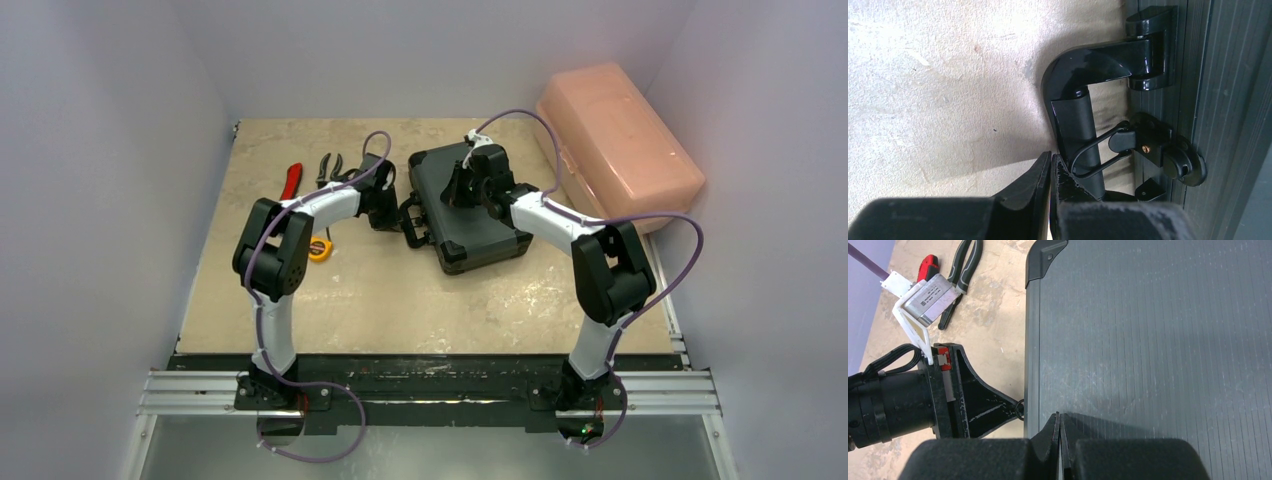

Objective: Pack up texas hold em set

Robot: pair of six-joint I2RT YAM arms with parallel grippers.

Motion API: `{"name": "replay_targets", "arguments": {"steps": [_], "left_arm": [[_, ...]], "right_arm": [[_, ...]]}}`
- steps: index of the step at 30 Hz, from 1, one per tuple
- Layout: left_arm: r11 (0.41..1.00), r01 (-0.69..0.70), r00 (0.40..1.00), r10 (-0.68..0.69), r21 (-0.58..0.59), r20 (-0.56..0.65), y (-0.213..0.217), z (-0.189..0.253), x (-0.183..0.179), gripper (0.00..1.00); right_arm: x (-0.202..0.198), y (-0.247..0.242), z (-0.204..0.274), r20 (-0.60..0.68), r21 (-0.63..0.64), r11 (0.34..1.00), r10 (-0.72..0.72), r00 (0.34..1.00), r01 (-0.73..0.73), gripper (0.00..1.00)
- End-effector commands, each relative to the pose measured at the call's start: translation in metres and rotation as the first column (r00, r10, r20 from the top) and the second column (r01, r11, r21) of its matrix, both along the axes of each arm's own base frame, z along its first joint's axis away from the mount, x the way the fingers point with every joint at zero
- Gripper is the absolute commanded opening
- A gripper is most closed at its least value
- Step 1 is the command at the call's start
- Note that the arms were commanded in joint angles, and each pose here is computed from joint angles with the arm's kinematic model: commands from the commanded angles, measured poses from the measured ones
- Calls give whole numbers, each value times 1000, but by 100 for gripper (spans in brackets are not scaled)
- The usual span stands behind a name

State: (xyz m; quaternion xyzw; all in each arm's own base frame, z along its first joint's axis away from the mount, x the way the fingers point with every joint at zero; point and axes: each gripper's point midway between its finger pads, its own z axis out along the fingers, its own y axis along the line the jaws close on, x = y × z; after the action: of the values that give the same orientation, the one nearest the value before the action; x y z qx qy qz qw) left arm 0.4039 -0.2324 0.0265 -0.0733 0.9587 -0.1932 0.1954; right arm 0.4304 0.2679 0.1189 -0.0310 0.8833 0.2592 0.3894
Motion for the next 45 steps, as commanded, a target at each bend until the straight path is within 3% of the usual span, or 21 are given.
{"name": "replay_targets", "arguments": {"steps": [1, 45], "left_arm": [[998, 17, 997, -12, -67, 78, -20, 25, 19, 1], [989, 78, 986, -58, -129, 155, -51, 65, 27, 0]], "right_arm": [[-61, -32, -94, -309, -187, 982, -24, 951, -36, 2], [-62, -32, -104, -332, -191, 981, -25, 943, -41, 0]]}}
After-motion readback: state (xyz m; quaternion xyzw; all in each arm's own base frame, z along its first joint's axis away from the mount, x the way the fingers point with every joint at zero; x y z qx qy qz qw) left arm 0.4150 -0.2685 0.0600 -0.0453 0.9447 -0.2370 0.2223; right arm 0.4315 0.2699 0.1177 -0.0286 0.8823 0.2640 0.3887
